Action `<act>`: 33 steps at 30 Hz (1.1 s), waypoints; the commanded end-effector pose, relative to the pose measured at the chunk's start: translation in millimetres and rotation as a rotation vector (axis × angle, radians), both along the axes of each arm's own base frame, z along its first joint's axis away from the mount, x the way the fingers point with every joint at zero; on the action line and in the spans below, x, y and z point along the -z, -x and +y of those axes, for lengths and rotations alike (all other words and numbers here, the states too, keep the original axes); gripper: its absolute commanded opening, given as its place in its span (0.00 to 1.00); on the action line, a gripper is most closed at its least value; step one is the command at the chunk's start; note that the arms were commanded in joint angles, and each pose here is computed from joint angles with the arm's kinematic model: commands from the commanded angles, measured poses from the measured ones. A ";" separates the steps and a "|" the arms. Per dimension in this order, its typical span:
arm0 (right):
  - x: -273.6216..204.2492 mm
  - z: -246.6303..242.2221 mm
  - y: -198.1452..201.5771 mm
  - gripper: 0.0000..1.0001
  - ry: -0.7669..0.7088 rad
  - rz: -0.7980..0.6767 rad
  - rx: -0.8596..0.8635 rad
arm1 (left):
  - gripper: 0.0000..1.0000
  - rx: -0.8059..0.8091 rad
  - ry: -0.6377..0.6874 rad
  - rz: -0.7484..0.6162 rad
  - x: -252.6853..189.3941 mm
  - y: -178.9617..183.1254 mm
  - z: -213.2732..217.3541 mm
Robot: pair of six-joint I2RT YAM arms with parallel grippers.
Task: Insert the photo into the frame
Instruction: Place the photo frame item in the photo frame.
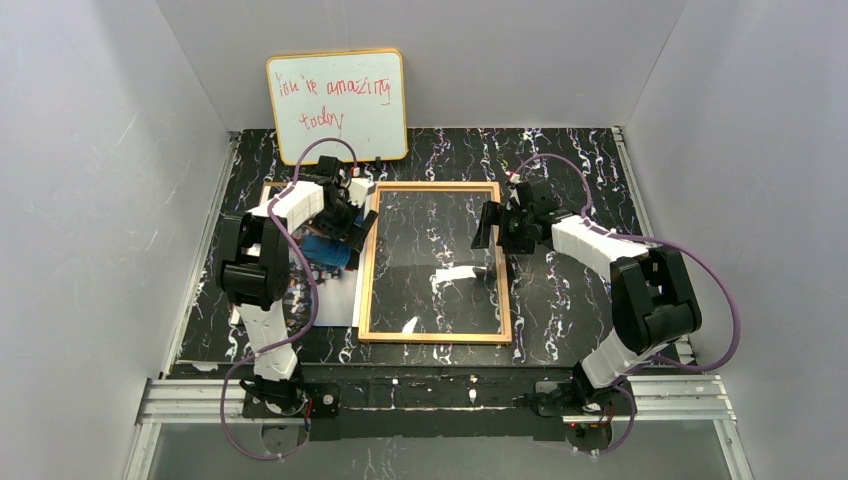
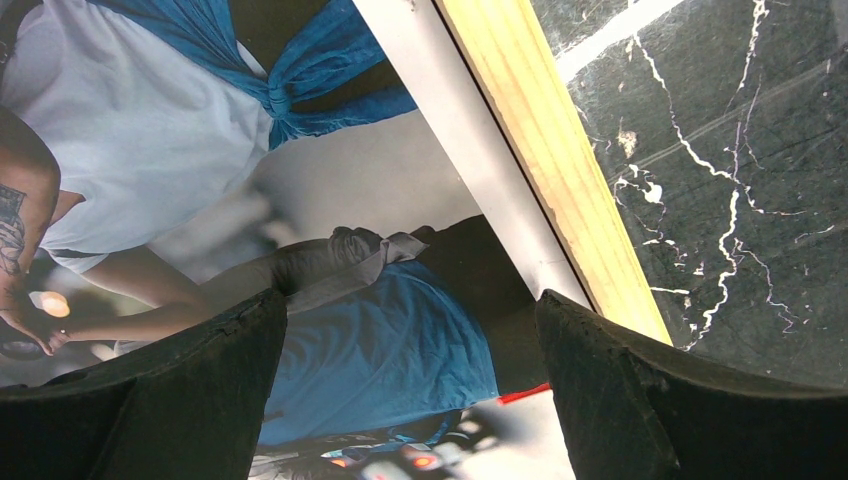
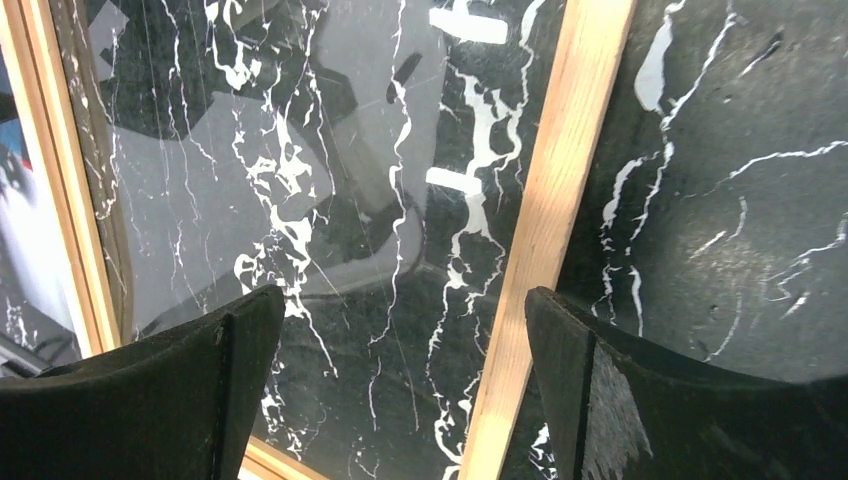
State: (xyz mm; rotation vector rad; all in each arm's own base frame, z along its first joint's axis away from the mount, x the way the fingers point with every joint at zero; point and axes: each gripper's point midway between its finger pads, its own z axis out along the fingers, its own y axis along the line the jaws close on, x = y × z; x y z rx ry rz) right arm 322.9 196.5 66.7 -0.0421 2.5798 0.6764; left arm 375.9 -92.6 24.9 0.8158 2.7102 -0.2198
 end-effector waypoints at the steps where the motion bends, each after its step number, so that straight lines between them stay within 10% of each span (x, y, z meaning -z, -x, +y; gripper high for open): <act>1: -27.7 -8.6 -17.0 0.99 0.054 -0.088 0.016 | 0.92 0.011 0.011 0.140 17.5 35.6 -2.2; 33: 10.3 -0.1 7.7 0.73 0.064 0.037 0.011 | 0.92 0.008 0.007 0.138 17.8 33.9 -1.8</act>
